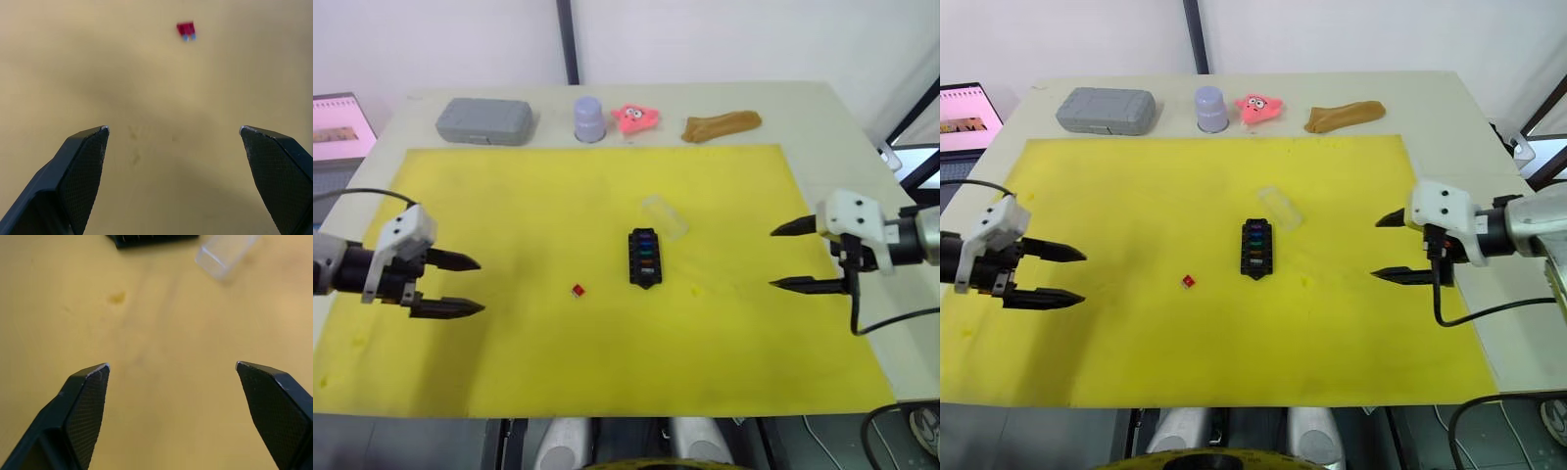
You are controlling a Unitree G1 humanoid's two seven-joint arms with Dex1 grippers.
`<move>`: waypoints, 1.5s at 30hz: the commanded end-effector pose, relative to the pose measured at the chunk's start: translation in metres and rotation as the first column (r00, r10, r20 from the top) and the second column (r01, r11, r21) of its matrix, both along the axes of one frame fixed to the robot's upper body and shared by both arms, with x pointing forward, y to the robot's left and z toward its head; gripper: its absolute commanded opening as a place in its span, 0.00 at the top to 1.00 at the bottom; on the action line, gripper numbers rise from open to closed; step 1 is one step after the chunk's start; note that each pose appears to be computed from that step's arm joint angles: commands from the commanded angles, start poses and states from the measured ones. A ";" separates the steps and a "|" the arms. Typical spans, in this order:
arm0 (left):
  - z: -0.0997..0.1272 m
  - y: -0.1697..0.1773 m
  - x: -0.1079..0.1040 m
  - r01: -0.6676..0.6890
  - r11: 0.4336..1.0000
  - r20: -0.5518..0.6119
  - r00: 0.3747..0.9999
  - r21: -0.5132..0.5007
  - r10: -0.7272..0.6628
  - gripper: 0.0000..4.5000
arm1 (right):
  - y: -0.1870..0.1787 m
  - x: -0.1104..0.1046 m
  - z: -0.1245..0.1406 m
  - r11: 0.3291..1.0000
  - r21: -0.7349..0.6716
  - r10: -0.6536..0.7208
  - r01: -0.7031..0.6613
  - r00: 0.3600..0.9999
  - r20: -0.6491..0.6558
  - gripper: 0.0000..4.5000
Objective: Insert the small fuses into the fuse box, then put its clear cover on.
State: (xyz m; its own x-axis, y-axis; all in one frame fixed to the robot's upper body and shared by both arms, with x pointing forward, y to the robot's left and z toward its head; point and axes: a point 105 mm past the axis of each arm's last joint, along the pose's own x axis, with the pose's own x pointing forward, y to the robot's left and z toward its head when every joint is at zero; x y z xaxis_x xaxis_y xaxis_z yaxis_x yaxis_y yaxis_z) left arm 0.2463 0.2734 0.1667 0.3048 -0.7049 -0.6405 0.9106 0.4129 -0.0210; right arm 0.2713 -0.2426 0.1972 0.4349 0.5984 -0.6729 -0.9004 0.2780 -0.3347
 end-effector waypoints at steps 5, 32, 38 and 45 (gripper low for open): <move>0.010 -0.006 0.004 0.012 1.000 0.083 0.997 -0.004 -0.012 0.00 | -0.007 0.004 0.015 1.000 -0.005 -0.022 0.023 0.997 0.076 0.01; -0.037 -0.101 0.047 -0.187 0.887 -0.620 0.774 -0.421 -0.131 0.89 | 0.171 -0.013 0.026 0.935 0.236 0.265 -0.264 0.964 0.029 0.00; -0.046 -0.102 0.050 -0.195 0.897 -0.653 0.747 -0.397 -0.127 0.89 | 0.173 -0.015 0.027 0.936 0.245 0.254 -0.254 0.967 0.033 0.00; -0.044 -0.116 0.056 -0.183 0.901 -0.655 0.744 -0.394 -0.135 0.89 | 0.171 -0.019 0.028 0.938 0.242 0.248 -0.248 0.968 0.034 0.00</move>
State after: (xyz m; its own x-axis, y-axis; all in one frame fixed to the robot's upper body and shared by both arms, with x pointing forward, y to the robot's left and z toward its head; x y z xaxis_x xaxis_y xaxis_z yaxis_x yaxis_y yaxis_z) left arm 0.2973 0.1590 0.1113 -0.0642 -0.9390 -0.3378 0.5622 0.2456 -0.7897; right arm 0.2549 -0.0710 0.2134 0.2317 0.8219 -0.5204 -0.9633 0.1194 -0.2403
